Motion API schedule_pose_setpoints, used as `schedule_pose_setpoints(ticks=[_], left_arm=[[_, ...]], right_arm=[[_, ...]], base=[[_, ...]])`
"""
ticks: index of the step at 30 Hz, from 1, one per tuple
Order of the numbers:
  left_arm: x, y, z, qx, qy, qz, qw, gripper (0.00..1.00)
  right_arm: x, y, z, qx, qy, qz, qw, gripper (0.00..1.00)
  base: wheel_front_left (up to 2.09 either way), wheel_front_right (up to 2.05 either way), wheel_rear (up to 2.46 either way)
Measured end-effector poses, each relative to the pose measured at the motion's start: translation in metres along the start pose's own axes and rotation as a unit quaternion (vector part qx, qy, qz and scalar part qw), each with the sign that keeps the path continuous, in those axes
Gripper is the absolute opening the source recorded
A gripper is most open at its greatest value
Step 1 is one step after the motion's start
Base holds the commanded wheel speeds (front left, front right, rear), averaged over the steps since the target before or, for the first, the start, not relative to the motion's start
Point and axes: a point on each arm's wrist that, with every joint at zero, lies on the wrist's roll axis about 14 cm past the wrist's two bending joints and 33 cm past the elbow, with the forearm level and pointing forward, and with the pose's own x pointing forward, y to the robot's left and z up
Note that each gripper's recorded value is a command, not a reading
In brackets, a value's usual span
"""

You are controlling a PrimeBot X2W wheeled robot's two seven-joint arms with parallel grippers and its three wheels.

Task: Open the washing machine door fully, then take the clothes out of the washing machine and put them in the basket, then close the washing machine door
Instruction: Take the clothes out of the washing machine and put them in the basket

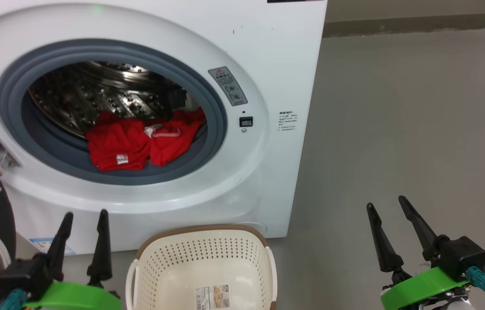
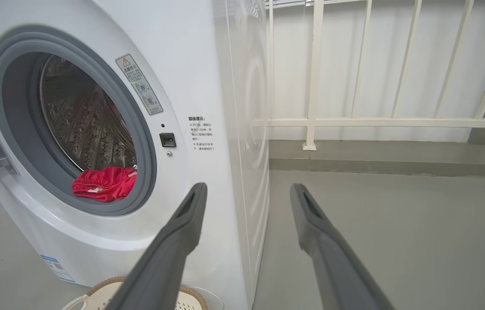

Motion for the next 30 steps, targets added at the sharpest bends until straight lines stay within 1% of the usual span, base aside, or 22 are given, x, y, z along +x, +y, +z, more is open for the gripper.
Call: schedule_pose_setpoints(ticks=[5, 9, 13, 24, 27, 30], left_arm=[[0.023, -0.006, 0.001, 0.003, -0.003, -0.007, 1.000, 1.00], [0.045, -0.007, 0.000, 0.004, -0.004, -0.006, 1.000, 1.00], [0.068, -0.007, -0.005, 0.009, -0.001, -0.001, 1.000, 1.00], [0.132, -0.012, -0.025, 0.036, 0.017, -0.003, 0.999, 1.00], [0.148, -0.014, -0.031, 0.059, 0.024, -0.009, 0.998, 1.00], [0.163, -0.015, -0.041, 0.093, 0.036, -0.013, 0.995, 1.00]], right_arm=[[0.009, 0.000, -0.007, -0.002, 0.010, 0.004, 1.000, 1.00], [0.025, 0.002, -0.007, -0.005, 0.007, 0.011, 1.000, 1.00], [0.039, 0.003, -0.014, -0.005, 0.013, 0.017, 1.000, 1.00], [0.067, -0.005, -0.036, -0.009, 0.032, 0.019, 0.999, 1.00], [0.073, -0.006, -0.042, -0.009, 0.037, 0.020, 0.999, 1.00], [0.077, -0.006, -0.049, -0.009, 0.044, 0.022, 0.999, 1.00]], base=[[0.00, 0.00, 0.00], [0.00, 0.00, 0.00], [0.00, 0.00, 0.00], [0.00, 0.00, 0.00], [0.00, 0.00, 0.00], [0.00, 0.00, 0.00]])
